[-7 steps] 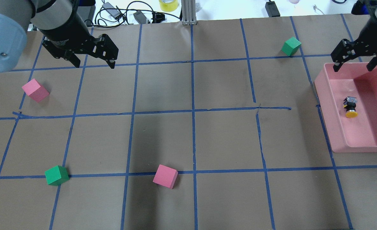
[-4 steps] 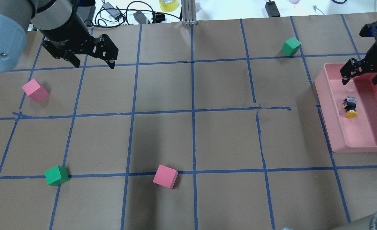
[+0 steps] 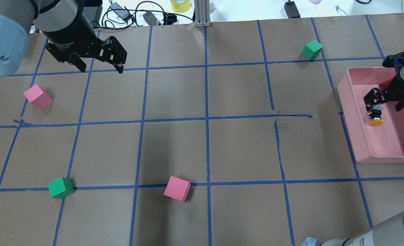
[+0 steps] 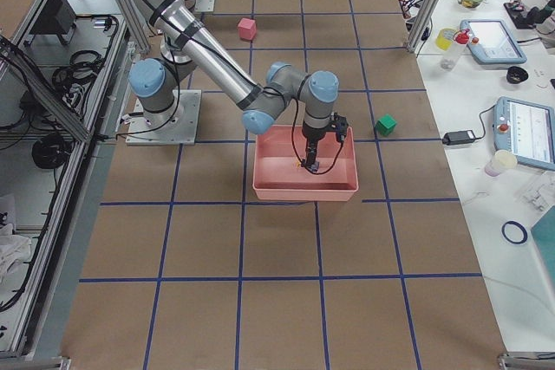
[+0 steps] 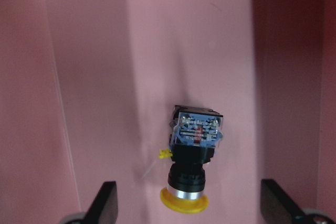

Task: Align button upright
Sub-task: 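Move the right gripper over the pink bin toward the yellow-capped button, then close the right gripper on the button's black body and lift it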

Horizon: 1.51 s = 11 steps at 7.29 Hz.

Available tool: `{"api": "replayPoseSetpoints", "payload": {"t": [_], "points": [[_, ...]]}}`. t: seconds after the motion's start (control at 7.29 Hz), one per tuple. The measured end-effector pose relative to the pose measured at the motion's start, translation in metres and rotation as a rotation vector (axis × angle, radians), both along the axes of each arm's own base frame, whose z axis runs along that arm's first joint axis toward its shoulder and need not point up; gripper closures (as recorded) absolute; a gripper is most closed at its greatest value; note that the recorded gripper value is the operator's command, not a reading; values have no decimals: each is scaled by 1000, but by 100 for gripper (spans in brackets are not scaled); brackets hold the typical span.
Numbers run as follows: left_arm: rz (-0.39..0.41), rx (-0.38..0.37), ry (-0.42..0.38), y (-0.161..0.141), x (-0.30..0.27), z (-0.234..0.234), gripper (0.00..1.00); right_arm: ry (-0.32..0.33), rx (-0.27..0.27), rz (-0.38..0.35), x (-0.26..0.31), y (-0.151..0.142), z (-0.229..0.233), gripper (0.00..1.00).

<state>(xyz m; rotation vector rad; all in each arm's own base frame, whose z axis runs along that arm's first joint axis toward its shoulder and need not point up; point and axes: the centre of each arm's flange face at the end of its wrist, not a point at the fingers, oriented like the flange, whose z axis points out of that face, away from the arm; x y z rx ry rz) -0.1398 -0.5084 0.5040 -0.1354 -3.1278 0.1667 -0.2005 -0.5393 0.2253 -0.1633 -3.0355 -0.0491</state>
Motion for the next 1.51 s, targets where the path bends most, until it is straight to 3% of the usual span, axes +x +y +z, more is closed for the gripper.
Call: {"api": "replayPoseSetpoints", "payload": {"t": [0.41, 0.55, 0.82, 1.24, 1.51], "points": [[7, -1, 1, 0, 0, 0, 0, 18, 21, -3, -9, -4, -31, 16], [8, -1, 1, 0, 0, 0, 0, 17, 31, -3, -10, -4, -37, 25], [9, -2, 1, 0, 0, 0, 0, 5, 44, -5, -10, -4, -47, 100], [8, -2, 1, 0, 0, 0, 0, 3, 51, -23, -10, -4, -46, 100], [8, -2, 1, 0, 0, 1, 0, 24, 19, -32, -13, -8, -21, 100]]}}
